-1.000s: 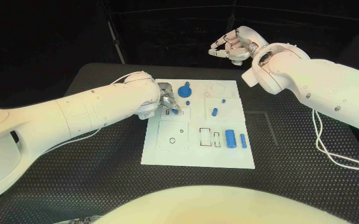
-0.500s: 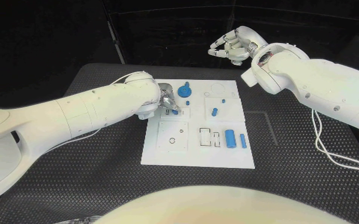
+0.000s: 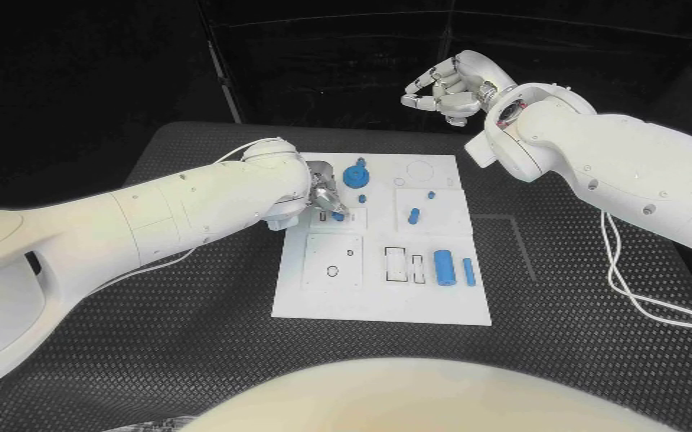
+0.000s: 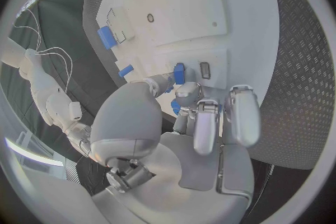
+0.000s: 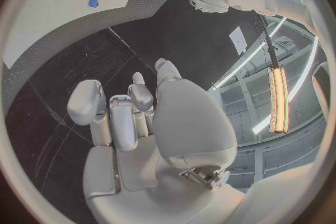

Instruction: Assemble the parts on the task board

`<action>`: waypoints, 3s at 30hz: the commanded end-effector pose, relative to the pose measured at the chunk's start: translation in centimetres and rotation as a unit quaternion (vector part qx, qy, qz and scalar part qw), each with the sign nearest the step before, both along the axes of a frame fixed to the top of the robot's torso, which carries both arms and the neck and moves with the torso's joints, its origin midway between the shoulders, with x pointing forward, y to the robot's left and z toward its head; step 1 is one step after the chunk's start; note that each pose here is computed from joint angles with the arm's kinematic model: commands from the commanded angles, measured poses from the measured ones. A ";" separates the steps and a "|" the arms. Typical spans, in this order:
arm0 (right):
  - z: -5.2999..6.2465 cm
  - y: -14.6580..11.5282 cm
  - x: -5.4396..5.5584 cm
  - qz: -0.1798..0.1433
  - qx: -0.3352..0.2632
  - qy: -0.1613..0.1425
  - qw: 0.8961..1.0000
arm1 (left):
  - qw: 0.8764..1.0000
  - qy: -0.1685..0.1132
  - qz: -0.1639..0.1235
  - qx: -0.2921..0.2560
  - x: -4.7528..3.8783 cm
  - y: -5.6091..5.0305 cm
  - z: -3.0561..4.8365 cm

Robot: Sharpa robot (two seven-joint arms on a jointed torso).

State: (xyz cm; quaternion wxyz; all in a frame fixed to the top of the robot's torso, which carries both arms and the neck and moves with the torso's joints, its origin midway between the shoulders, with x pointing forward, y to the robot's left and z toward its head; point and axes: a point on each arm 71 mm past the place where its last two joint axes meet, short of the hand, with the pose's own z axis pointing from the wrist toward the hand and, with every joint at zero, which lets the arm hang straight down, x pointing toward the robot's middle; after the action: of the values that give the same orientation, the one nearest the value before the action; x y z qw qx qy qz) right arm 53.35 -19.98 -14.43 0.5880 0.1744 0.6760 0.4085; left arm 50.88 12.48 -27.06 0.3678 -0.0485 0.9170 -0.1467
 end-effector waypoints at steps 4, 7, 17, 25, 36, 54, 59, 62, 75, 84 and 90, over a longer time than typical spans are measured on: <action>0.1 0.1 0.0 0.005 0.000 -0.003 1.000 | 1.000 0.009 -0.010 0.009 -0.23 -0.1 -0.28; 0.1 0.1 0.0 0.005 -0.001 -0.002 1.000 | 1.000 0.013 -0.012 0.011 -0.27 -0.1 -0.32; 0.1 0.1 0.0 0.004 -0.001 -0.003 1.000 | 1.000 0.018 -0.015 0.015 -0.17 -0.2 -0.45; 0.1 0.2 0.0 0.005 0.000 -0.002 1.000 | 0.999 0.017 -0.019 0.020 -0.04 -0.5 -0.50; 0.1 0.2 0.0 0.006 0.000 -0.003 1.000 | 0.999 0.016 -0.019 0.025 0.23 -0.6 -0.59; 0.1 0.2 0.0 0.005 -0.001 -0.002 1.000 | 0.999 0.025 -0.023 0.031 0.30 -0.6 -0.75; 0.1 0.2 0.0 0.006 -0.001 -0.002 1.000 | 0.999 0.026 -0.025 0.032 0.28 -0.6 -0.76; 0.1 0.2 0.0 0.006 -0.001 -0.002 1.000 | 0.999 0.026 -0.024 0.032 0.29 -0.5 -0.77; 0.1 0.1 0.0 0.005 0.000 -0.003 1.000 | 0.999 0.016 -0.016 0.032 0.57 -0.3 -0.73; 0.1 0.2 0.0 0.008 -0.001 -0.002 1.000 | 1.000 0.006 -0.006 0.028 0.78 -0.3 -0.65; 0.0 0.2 0.0 0.009 -0.002 -0.001 1.000 | 1.000 0.004 -0.005 0.026 0.75 -0.3 -0.60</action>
State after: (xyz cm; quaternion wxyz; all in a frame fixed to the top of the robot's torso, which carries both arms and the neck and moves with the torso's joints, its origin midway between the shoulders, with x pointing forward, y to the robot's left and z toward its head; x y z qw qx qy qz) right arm 53.40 -19.95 -14.54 0.5863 0.1730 0.6778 0.4087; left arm 51.61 12.20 -27.67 0.3596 -0.0333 0.9240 -0.1261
